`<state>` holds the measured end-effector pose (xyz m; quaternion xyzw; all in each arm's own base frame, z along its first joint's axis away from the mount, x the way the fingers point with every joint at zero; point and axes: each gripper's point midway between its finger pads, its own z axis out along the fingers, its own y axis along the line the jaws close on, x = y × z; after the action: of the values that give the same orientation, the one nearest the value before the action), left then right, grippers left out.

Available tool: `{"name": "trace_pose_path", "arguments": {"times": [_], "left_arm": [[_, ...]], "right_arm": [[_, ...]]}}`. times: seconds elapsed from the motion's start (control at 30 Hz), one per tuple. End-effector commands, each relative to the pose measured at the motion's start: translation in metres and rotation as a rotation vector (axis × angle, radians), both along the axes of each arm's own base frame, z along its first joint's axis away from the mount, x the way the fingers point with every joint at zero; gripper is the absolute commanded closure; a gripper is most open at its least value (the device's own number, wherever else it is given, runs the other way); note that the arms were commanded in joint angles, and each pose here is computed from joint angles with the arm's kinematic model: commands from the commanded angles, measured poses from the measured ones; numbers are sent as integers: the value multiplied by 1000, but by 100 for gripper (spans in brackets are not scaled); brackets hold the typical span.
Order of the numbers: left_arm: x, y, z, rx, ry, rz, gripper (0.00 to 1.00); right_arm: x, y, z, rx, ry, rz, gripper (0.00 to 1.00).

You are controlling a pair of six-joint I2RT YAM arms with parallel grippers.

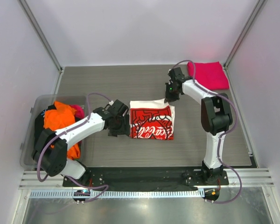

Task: Fold and stack the t-shirts
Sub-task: Fold the tshirt

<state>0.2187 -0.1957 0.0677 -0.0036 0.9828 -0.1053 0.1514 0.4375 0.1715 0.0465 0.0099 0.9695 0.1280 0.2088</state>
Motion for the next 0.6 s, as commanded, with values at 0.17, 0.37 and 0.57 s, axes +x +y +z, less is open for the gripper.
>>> {"name": "trace_pose_path", "arguments": {"times": [0.17,0.37,0.57], "left_arm": [[7,-8,17,-71,-54,35,35],[8,-8,20,-79,-61,44,35],[7,-7,16,-72,-49,47,35]], "right_arm": [[-12,8,153,129,-270,23,99],[-42,-36,163,10,-302,-150,99],[-57,-75,106,-104,-218,-274,99]]}}
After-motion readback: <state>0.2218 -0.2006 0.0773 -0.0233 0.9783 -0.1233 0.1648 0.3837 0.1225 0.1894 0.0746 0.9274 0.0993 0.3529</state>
